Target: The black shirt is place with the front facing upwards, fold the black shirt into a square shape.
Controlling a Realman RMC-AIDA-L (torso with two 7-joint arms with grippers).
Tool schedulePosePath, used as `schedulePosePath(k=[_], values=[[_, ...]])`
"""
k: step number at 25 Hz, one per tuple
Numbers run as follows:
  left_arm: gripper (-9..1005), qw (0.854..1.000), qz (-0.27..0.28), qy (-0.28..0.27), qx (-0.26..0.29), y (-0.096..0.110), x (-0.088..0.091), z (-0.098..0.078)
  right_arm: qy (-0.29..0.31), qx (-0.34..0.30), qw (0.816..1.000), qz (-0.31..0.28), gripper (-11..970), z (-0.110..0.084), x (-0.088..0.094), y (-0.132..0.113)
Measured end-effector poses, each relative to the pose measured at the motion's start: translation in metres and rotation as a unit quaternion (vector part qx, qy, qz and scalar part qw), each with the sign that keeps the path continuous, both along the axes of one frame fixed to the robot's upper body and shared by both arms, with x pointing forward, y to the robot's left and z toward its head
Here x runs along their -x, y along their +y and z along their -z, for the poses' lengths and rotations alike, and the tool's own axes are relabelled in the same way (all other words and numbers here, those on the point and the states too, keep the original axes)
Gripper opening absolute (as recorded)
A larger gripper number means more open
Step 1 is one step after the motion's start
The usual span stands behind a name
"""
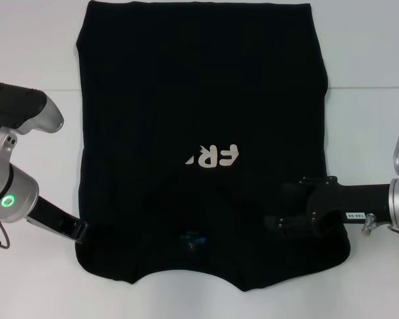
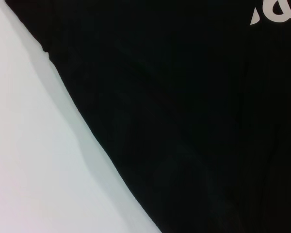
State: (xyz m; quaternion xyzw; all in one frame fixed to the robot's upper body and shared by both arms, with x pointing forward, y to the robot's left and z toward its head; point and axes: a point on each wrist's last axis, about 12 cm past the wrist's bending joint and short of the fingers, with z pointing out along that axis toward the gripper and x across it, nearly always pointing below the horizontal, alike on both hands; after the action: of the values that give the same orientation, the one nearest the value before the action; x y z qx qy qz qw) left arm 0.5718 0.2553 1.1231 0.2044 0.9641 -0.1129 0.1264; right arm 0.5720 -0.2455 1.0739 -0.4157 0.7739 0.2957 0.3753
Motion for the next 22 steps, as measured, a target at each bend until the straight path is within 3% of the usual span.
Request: schedulePosePath(k=[6,10,15,19,22], values=[[21,1.0,-0.014,0.0,0.007,0.004,0.001,0.001,0.011,-0.006,1.0,0.007,917,0.0,0.0,0.0],[17,0.999,-0.035,-0.002,0.03,0.013,0.002,0.001,0.032,-0.018,0.999,0.031,917,-0.009,-0.004,-0.006],[15,0.998,-0.049,-0.001,0.046,0.028,0.007,0.009,0.096,-0.025,0.991,0.09,916,-0.036,-0.013,-0.027],[16,0.996,-0.07,-0.016,0.062,0.048,0.012,0.011,0.168,0.01,0.975,0.144,916,-0.071,-0.023,-0.045],[16,0.994,-0.074,-0.024,0.078,0.06,0.014,0.012,0.237,0.058,0.95,0.195,915,-0.092,-0.03,-0.051]])
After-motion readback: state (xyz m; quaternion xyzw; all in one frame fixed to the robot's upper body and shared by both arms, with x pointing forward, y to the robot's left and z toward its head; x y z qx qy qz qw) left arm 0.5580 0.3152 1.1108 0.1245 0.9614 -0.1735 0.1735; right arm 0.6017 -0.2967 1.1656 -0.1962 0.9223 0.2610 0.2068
